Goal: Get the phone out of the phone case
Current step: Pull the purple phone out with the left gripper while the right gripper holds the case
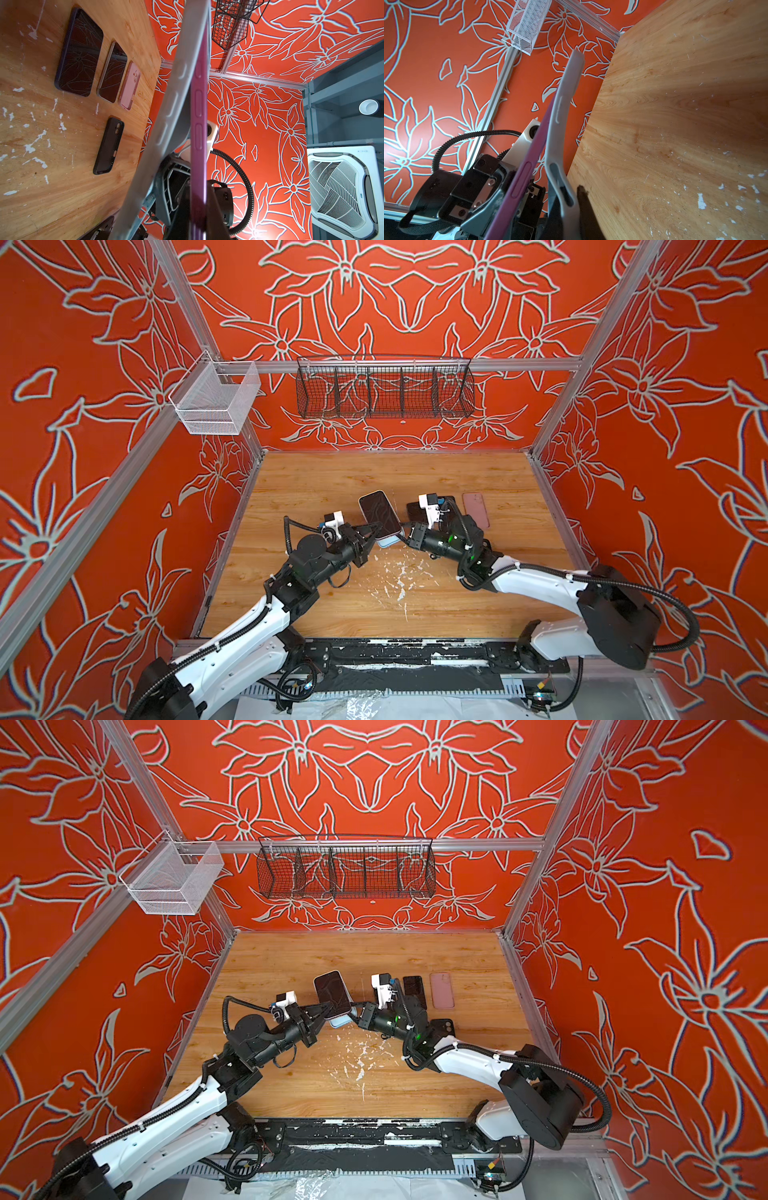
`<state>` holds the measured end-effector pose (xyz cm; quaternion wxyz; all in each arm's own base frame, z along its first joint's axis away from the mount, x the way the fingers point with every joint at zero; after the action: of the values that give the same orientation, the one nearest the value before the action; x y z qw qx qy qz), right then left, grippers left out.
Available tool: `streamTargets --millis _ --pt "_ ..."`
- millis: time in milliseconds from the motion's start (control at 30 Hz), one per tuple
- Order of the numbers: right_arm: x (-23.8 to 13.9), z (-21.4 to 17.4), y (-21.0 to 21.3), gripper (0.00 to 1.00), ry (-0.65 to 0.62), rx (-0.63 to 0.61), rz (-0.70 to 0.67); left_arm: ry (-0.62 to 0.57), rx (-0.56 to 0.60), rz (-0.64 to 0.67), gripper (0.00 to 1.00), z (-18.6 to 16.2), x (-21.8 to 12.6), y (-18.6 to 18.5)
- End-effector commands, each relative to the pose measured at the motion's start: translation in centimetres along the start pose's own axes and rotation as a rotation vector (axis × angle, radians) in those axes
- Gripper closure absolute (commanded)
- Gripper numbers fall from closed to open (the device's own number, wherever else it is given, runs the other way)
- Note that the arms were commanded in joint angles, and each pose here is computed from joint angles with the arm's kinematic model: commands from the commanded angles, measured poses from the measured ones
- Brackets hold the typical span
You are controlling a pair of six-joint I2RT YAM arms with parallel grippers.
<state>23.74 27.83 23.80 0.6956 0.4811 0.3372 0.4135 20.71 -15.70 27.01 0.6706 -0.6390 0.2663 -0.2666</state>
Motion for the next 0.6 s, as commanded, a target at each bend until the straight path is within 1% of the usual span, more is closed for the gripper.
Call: streamTargets --millis 0,233,400,567 --pt "0.0 2.2 -2.8 0.97 -0.081 0.018 -0.127 -0.065 0.072 -0.138 1.0 0.6 -1.3 -3.0" --pt "0.7 3.0 -3.3 0.97 -0.08 0.03 -0.134 -0.073 0.098 -0.148 1.0 0.5 -2.0 -2.8" --pt "1.0 3.4 -3.8 0.97 -0.085 0.034 -0.144 -0.073 0.089 -0.157 1.0 0.4 -2.1 -2.5" --pt "1.1 3.6 -4.7 0.97 -0.083 0.046 -0.161 -0.08 0.119 -0.166 1.0 0.4 -2.4 -2.8"
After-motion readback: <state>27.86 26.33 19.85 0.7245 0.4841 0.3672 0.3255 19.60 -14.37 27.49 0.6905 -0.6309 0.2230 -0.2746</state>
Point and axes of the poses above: each gripper's point midway between its finger pads, its own x axis out along the fingers, its own y axis along the line the jaws close on, z = x × y, the point moved 7 cm from there along -x, back along the fingers, and after that the axes turned 9 degrees about x, right-handed, at the moved point
